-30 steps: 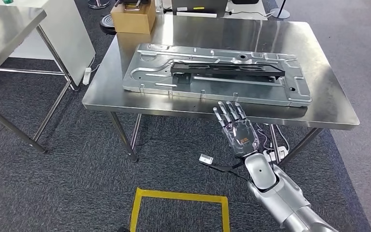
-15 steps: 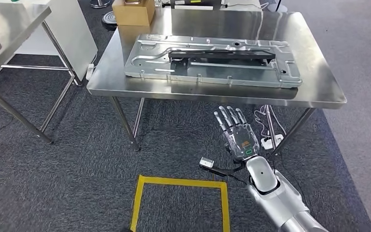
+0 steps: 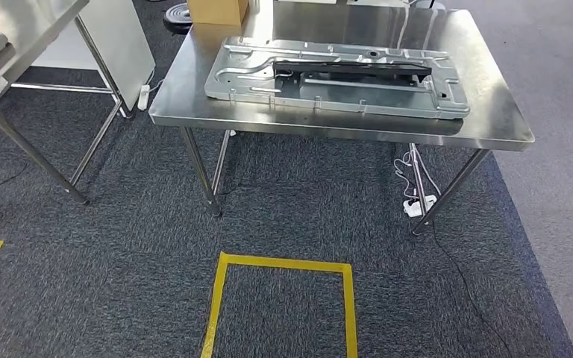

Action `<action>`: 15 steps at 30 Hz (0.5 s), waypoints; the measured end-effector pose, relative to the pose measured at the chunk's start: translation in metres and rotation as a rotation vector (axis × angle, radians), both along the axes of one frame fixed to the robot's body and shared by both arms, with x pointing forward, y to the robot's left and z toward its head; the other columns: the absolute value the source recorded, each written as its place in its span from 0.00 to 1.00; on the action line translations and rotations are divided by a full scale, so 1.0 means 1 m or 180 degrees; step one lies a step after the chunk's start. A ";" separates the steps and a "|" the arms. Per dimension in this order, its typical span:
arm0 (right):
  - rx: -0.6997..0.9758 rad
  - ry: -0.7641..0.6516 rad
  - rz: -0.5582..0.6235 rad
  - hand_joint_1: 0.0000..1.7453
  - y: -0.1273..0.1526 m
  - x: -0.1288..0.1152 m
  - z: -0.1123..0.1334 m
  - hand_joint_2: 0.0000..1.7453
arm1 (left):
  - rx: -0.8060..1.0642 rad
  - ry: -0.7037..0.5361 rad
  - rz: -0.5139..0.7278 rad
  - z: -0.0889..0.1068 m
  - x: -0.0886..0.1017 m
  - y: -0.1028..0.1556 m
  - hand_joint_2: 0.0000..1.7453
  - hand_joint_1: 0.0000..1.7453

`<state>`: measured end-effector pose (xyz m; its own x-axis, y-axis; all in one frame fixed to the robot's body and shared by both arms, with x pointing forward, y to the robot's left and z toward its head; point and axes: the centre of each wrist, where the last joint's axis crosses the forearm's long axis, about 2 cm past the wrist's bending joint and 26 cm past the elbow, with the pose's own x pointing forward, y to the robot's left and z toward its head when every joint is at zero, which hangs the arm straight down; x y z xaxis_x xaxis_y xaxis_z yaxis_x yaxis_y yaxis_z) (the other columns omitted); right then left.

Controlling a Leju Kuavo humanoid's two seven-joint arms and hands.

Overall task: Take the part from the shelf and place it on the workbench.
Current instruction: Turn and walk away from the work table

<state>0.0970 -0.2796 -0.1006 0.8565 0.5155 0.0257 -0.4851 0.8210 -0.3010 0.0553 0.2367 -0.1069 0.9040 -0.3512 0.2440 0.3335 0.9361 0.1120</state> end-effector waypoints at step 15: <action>0.0179 -0.0031 -0.0495 0.00 0.018 -0.028 -0.006 0.50 | -0.0004 -0.0107 -0.0062 0.001 0.010 0.002 0.00 0.00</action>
